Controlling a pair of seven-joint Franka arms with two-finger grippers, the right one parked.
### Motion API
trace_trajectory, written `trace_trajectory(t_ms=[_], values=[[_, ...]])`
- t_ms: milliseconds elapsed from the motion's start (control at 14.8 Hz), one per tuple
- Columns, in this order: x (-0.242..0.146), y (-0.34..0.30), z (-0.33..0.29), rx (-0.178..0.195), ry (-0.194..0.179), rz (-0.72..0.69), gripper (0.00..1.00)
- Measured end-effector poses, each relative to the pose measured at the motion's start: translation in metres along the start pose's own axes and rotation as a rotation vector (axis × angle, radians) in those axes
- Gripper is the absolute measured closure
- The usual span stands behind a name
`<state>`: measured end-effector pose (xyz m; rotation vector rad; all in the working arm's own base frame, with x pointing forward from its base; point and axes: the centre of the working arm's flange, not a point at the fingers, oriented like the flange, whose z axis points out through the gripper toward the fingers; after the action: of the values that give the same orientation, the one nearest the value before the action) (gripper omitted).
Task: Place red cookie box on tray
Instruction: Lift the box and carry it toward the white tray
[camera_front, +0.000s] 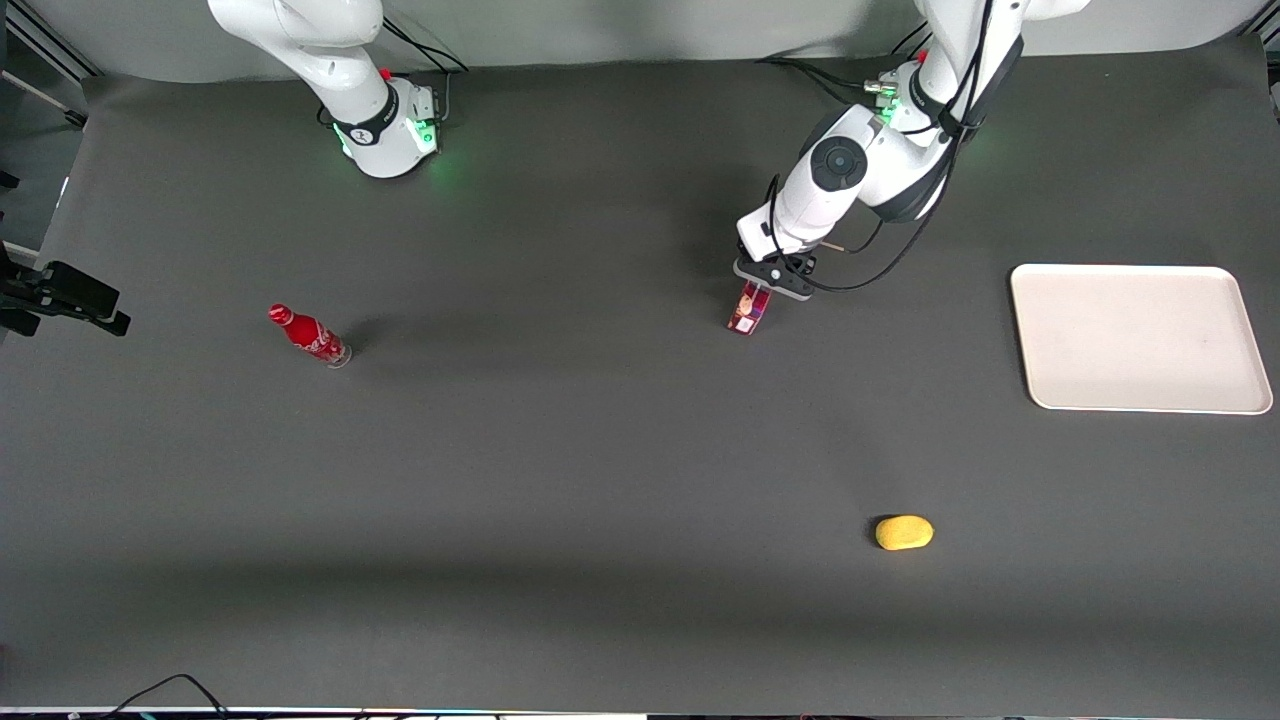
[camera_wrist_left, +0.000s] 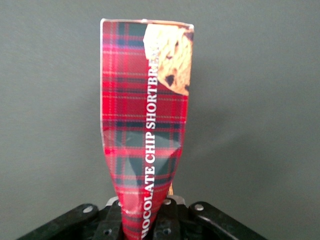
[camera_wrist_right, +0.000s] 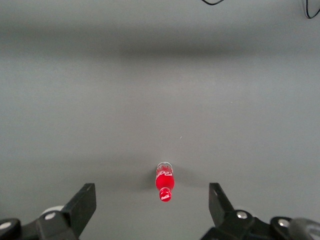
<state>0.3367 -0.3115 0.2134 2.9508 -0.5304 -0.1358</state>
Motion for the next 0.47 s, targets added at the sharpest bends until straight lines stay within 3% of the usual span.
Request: trace_trajectory(t_ms=[203, 473], values=[[0.030, 0.003, -0.051, 0.046, -0.024, -0.027, 0.85], [0.072, -0.003, -0.146, 0.073, 0.042, -0.084, 0.85]])
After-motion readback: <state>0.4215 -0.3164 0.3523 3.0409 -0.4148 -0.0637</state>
